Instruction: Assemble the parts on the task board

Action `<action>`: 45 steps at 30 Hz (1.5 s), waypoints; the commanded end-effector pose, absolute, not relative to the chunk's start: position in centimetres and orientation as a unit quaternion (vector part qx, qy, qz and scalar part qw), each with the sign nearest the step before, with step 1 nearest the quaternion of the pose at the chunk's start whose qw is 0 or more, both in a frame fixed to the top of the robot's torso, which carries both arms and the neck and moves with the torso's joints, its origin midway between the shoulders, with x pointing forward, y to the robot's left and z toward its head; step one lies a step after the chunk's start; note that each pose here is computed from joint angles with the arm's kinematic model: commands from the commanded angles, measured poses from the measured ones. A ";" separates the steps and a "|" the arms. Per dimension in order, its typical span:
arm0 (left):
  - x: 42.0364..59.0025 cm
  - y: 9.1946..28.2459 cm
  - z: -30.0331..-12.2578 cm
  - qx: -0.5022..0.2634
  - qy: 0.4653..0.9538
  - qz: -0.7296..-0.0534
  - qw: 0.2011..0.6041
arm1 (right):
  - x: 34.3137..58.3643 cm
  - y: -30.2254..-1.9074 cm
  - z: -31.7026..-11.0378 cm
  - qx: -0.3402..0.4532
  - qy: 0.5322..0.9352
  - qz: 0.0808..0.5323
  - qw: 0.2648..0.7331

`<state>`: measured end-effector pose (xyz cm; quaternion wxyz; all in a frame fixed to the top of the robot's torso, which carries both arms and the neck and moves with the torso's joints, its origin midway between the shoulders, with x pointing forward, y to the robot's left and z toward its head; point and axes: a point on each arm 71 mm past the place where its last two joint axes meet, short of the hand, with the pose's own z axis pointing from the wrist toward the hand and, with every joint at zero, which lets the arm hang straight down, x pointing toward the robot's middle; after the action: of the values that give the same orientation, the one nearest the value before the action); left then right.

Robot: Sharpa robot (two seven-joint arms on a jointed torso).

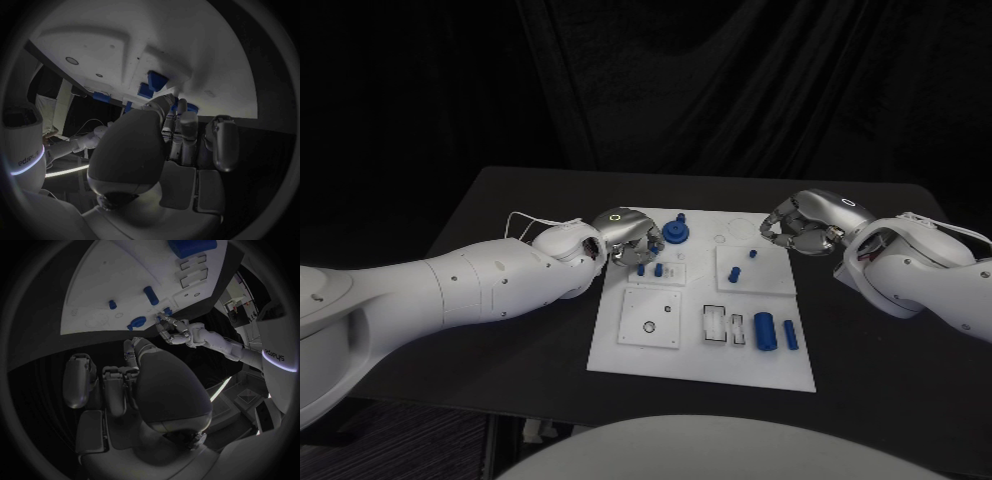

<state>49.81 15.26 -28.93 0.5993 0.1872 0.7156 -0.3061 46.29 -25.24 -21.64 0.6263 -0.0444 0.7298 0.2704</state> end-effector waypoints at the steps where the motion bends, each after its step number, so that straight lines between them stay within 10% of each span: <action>1: 49.6 15.2 -29.3 0.188 0.725 -0.304 0.589 | 46.3 -25.3 -21.8 -0.041 0.735 0.263 0.624; 19: 49.9 16.3 -28.9 0.176 0.706 -0.298 0.618 | 46.2 -25.5 -21.9 -0.040 0.737 0.262 0.622; 31: 50.4 21.7 -27.1 0.090 0.627 -0.291 0.717 | 46.1 -25.9 -21.8 -0.037 0.736 0.259 0.625; 45: 47.5 27.7 -25.8 -0.240 0.596 -0.573 0.509 | 47.2 -25.6 -20.2 -0.038 0.730 0.248 0.635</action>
<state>47.99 28.25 -26.55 0.5882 -0.1509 0.6494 -0.4578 47.04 -25.50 -20.15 0.6368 -0.0434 0.7239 0.2617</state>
